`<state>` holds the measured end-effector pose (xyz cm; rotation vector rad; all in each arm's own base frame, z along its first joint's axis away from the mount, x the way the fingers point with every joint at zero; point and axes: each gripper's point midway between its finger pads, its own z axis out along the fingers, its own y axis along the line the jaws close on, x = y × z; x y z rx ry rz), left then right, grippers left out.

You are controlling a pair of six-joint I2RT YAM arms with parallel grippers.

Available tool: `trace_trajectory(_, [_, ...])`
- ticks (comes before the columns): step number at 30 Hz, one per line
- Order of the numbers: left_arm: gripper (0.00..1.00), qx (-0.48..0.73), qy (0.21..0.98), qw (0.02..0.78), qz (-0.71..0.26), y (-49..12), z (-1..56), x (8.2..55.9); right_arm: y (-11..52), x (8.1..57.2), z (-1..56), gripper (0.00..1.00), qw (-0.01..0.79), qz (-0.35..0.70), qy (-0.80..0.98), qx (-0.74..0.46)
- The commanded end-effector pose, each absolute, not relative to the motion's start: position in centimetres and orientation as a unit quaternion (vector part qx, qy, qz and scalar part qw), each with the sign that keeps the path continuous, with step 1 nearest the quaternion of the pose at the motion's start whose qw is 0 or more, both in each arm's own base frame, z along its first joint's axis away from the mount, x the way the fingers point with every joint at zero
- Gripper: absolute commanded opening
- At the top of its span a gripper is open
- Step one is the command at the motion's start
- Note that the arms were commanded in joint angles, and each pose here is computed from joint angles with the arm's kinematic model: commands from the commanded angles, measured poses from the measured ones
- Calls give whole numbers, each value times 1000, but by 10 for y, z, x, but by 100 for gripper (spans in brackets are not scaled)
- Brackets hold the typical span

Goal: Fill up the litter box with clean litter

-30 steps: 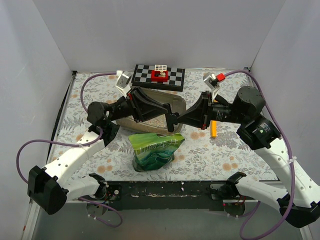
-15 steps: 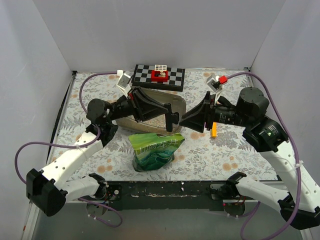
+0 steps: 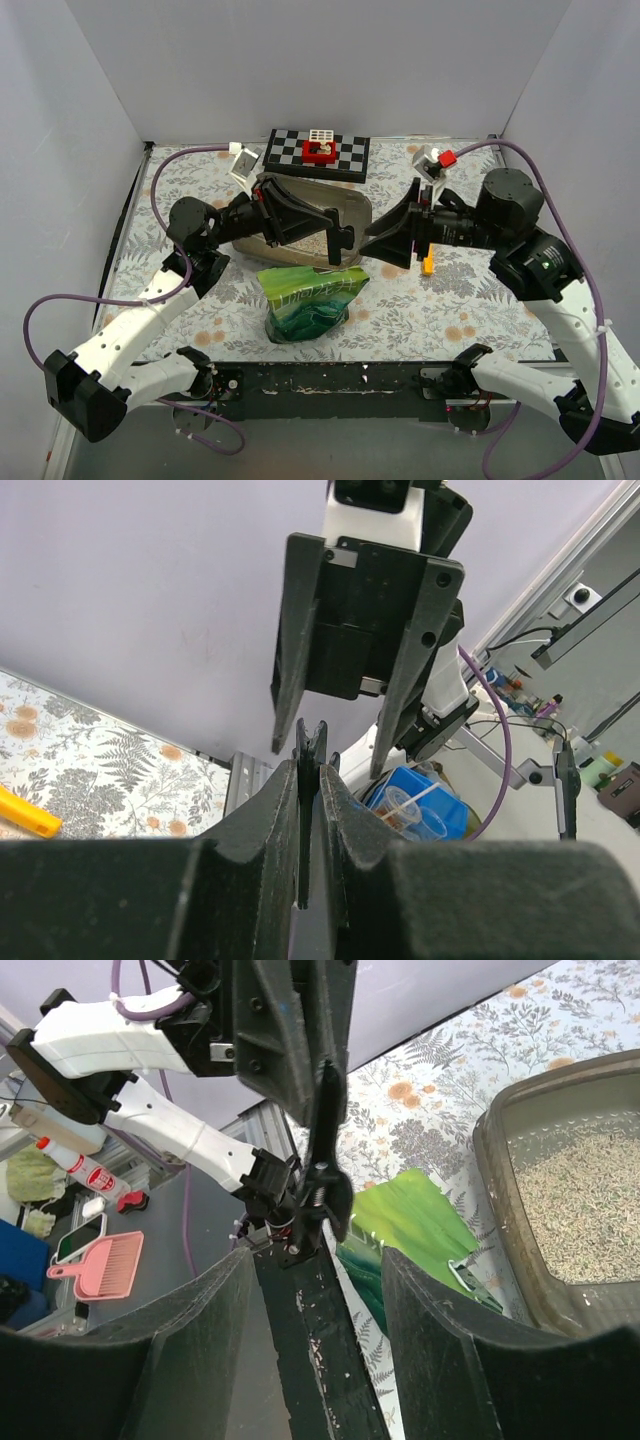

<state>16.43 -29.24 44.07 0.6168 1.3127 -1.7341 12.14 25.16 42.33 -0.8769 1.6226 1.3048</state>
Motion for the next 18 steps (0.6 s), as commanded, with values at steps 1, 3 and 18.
trace_trajectory(1, [0,237,518,432,-699,-289,447,164,265,127,433,62,430,544,625,-359])
trace_trajectory(3, [0,234,522,429,-700,-289,445,164,268,130,432,62,427,547,625,-359])
trace_trajectory(18, [0,219,530,420,-703,-294,438,174,278,137,426,63,420,564,616,-354])
